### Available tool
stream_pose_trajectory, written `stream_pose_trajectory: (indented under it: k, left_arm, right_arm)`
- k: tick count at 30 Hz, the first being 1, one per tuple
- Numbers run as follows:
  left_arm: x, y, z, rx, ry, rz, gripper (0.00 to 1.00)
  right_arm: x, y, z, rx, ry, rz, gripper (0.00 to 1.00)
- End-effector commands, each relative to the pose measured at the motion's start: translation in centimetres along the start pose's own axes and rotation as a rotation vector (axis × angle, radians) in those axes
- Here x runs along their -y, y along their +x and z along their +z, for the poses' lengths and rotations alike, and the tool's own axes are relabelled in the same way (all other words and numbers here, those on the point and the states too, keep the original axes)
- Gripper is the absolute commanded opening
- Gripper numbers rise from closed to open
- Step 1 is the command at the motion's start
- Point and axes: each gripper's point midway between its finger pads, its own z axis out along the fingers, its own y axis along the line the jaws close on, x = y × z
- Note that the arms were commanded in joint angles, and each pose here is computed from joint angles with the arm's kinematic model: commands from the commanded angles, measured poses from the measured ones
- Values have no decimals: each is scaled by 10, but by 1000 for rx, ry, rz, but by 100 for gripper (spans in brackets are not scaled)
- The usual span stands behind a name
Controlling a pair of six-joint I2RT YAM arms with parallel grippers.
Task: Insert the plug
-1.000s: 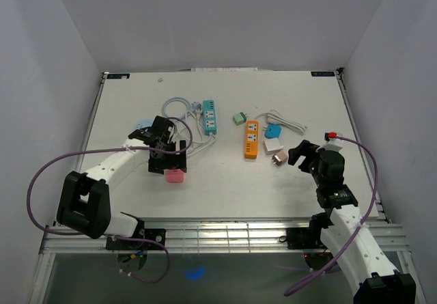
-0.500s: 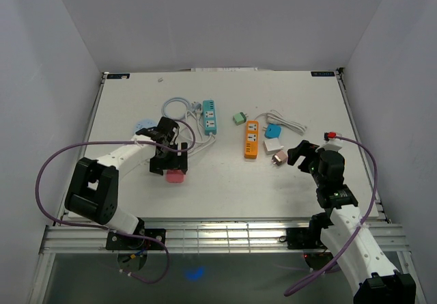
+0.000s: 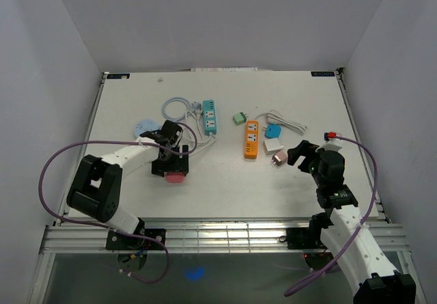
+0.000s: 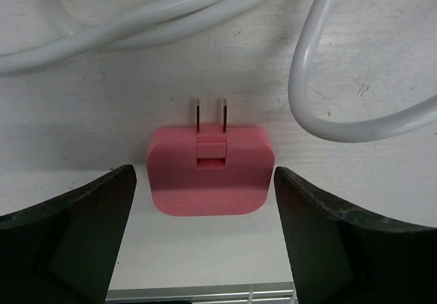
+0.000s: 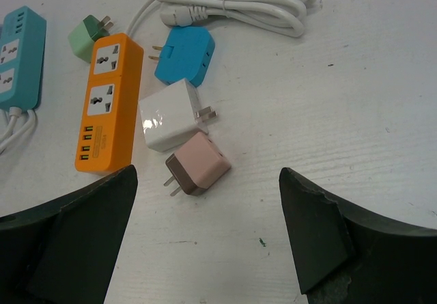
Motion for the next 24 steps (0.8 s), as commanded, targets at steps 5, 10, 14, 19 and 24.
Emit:
stream_pose_trajectory:
  k: [5,10,14,19,24]
  left_arm:
    - [-1,-3,8,14,-34,-10,84]
    - [4,2,13,-5,-23,-5,79]
    - [9,2,13,-7,-7,-6,64]
    - [31,-6,-8,20,112,-13,53]
    - [49,-30,-48,121,213,-32,51]
  right_arm:
    - [-8,-20,-1,72,-32,-3,89]
    - [-8,-19,-1,71,-30,-3,89]
    - [-9,-20,-1,71,-35,-4,90]
    - [-15,-17,-1,50,-74,-16,89]
    - [-45,-9,-5,0,-236,8,95]
